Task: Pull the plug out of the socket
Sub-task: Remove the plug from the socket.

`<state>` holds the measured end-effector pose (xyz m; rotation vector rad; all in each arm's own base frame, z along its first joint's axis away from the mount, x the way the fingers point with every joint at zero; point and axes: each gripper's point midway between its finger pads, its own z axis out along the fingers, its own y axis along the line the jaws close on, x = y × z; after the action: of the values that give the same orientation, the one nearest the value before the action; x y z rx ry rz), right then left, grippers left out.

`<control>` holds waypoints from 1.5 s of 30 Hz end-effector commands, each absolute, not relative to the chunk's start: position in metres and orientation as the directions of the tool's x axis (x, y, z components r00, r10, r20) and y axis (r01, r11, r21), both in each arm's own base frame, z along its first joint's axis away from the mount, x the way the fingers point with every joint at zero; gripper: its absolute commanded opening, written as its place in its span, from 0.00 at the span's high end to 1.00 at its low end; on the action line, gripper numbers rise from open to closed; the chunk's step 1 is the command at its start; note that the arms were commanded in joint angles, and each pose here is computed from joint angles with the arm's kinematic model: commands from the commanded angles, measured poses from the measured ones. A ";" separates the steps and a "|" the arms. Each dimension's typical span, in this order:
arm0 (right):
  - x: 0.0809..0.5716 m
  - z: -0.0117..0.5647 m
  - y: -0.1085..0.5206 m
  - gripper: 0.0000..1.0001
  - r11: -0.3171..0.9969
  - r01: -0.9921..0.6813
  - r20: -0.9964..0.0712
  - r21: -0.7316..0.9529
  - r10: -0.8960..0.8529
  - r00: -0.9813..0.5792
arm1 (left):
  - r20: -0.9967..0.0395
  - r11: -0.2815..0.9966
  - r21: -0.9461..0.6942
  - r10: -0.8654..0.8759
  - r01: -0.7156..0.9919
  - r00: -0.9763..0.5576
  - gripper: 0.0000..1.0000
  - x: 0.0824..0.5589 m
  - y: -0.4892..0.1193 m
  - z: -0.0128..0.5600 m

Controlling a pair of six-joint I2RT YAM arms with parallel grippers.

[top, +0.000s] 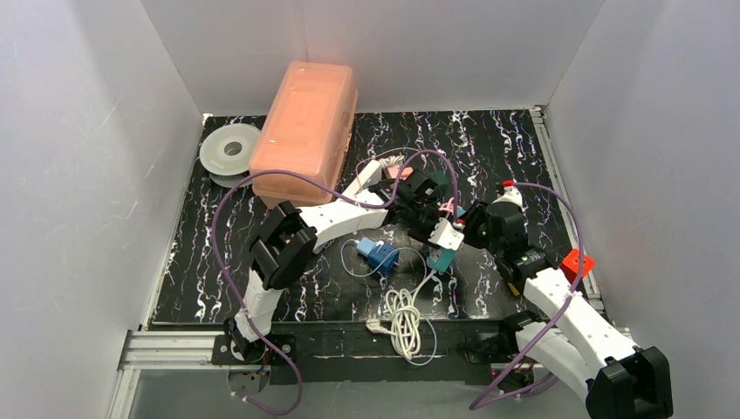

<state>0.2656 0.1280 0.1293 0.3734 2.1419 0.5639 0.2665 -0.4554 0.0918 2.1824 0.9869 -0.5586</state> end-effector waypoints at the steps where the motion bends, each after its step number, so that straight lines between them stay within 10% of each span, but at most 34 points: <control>1: 0.265 0.144 0.138 0.99 0.820 -0.004 -0.681 0.572 0.472 -0.560 | -0.608 -0.408 0.491 0.471 0.770 0.638 1.00 0.290 -0.449 0.131; 37: 0.330 0.172 0.039 0.99 0.797 0.319 -0.655 0.512 0.603 -0.455 | -0.566 -0.206 0.589 0.586 0.782 0.580 0.99 0.381 -0.441 0.140; 42: 0.346 0.192 0.007 0.99 0.772 0.393 -0.676 0.500 0.632 -0.380 | -0.542 -0.209 0.565 0.635 0.798 0.550 0.86 0.393 -0.447 0.114; 45: 0.364 0.196 -0.010 0.99 0.752 0.434 -0.656 0.496 0.652 -0.380 | -0.560 -0.197 0.531 0.649 0.824 0.516 0.49 0.391 -0.446 0.112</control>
<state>0.3330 0.0159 0.1651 0.7741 2.1136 0.3347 0.3738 -0.4442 0.0732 1.9973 1.2054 -0.3297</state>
